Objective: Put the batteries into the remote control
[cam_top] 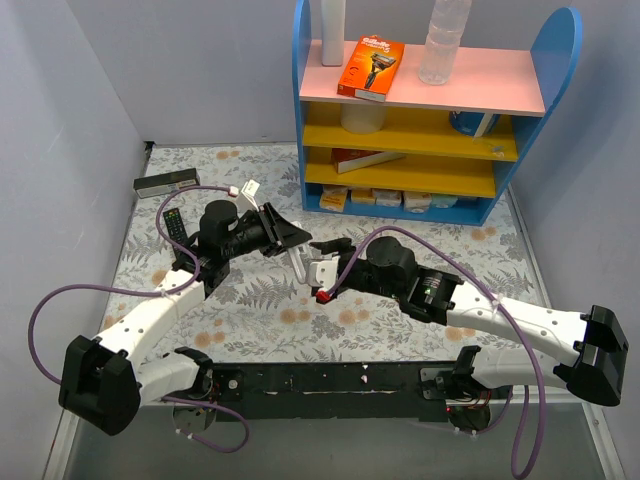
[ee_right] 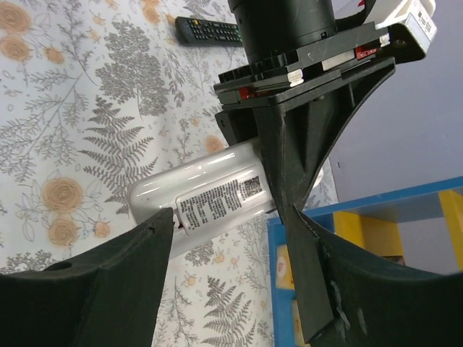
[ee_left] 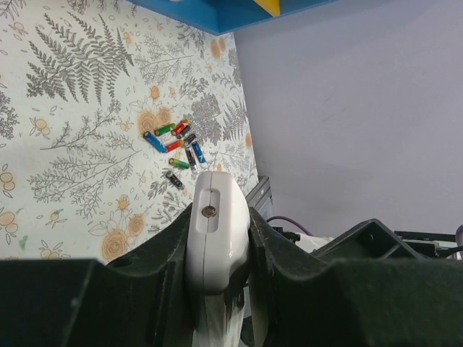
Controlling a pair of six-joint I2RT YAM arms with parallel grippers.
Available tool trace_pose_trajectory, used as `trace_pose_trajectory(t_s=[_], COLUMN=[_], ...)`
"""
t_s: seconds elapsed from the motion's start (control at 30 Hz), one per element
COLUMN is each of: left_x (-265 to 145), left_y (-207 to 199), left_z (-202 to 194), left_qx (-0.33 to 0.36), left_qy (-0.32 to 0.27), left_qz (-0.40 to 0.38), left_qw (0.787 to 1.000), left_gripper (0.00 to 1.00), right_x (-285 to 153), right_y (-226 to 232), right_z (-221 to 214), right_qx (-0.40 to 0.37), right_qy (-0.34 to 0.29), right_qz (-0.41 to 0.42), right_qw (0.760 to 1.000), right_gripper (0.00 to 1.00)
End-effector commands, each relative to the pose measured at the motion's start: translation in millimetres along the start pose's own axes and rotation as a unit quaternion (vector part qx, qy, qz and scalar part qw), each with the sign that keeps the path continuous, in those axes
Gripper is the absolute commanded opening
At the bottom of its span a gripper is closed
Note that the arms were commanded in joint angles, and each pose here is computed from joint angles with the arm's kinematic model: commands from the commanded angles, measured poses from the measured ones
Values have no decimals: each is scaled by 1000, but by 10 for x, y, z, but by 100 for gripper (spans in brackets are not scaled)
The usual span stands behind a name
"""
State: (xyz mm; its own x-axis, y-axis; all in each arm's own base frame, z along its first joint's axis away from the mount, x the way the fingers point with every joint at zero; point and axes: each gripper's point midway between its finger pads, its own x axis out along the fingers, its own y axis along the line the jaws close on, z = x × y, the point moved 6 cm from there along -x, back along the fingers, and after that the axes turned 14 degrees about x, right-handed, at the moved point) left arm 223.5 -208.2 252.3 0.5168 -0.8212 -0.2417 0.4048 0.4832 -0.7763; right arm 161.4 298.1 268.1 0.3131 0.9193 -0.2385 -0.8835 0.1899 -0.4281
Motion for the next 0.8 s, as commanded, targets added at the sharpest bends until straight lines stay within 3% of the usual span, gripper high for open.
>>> trace_pose_trajectory(t_s=[0.0,0.43,0.77], left_x=[-53,-46,14], left_y=[-321,-277,11], left_z=[39,-66,-88], left_qx=[-3,18,55], left_qy=[37,105,74], left_qz=[-68,-68,6], left_qw=[997,992,996], left_gripper=[0,0,0], right_x=[-18,20,66], right_y=[-201,-344,-228], right_z=[-16,-37,-144], right_qx=[-42,-69,-37], right_qy=[0,8,13], right_qz=[-75,-130,-103], right_qw=[996,989,994], right_gripper=[68,62,57])
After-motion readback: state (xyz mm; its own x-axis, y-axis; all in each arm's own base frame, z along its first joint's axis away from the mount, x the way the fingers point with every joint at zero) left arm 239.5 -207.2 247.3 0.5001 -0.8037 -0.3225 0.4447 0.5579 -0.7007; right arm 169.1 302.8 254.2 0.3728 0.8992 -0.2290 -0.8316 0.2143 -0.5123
